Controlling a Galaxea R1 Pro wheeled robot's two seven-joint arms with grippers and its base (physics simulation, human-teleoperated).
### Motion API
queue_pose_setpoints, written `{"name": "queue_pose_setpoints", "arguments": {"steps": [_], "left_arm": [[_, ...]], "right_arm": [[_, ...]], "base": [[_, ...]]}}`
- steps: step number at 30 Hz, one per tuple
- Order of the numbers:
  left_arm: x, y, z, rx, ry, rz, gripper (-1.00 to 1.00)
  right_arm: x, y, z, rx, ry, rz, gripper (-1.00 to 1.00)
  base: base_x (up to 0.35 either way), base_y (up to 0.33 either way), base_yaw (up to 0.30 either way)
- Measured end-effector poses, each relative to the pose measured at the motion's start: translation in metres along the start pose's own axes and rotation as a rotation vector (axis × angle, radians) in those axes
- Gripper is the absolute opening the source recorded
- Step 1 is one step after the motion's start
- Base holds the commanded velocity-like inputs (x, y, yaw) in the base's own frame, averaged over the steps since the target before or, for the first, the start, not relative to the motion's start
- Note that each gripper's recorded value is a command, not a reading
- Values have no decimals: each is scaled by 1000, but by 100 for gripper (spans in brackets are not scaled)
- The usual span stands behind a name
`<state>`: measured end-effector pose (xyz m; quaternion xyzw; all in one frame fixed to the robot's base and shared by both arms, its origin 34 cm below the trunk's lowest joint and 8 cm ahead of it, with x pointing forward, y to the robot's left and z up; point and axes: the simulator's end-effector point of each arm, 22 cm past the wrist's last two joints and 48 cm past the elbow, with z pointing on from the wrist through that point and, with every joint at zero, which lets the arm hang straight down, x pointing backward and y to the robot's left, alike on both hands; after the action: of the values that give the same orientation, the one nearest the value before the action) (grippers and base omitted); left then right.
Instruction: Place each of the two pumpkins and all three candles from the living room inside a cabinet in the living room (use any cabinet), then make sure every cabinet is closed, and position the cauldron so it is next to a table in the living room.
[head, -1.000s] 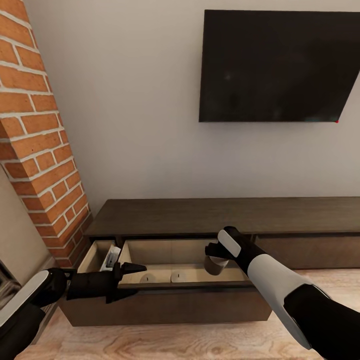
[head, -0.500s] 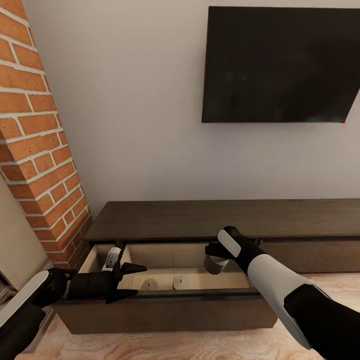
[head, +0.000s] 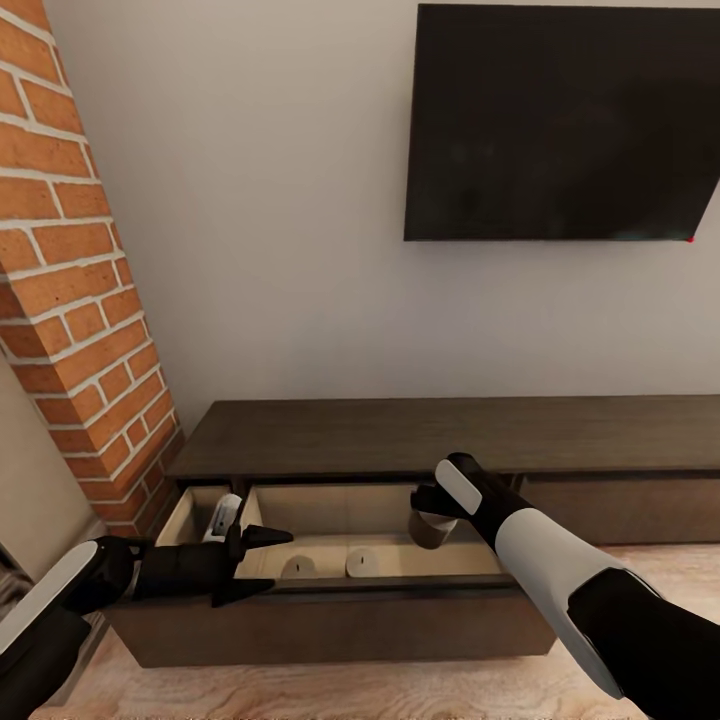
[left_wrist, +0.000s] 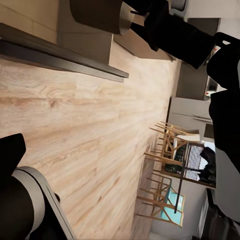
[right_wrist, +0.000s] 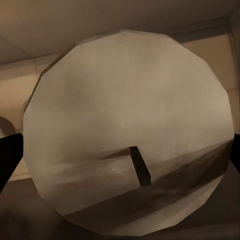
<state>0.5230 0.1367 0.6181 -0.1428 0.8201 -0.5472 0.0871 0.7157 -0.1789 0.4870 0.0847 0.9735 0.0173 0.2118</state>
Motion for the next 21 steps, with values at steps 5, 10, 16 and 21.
{"name": "queue_pose_setpoints", "arguments": {"steps": [5,10,16,21], "left_arm": [[3,11,3,0,0,0,100],[5,21,7,0,0,1,100],[8,34,11,1,-1,1,100],[8,43,15,-5,6,-13,100]], "right_arm": [[7,-1,9,0,0,0,-100],[14,-3,18,0,0,1,-100],[23,-4,29,0,-2,1,-100],[26,-6,40,11,-5,-2,-100]], "base": [[0,0,0],[0,0,0],[0,0,0],[0,0,0]]}}
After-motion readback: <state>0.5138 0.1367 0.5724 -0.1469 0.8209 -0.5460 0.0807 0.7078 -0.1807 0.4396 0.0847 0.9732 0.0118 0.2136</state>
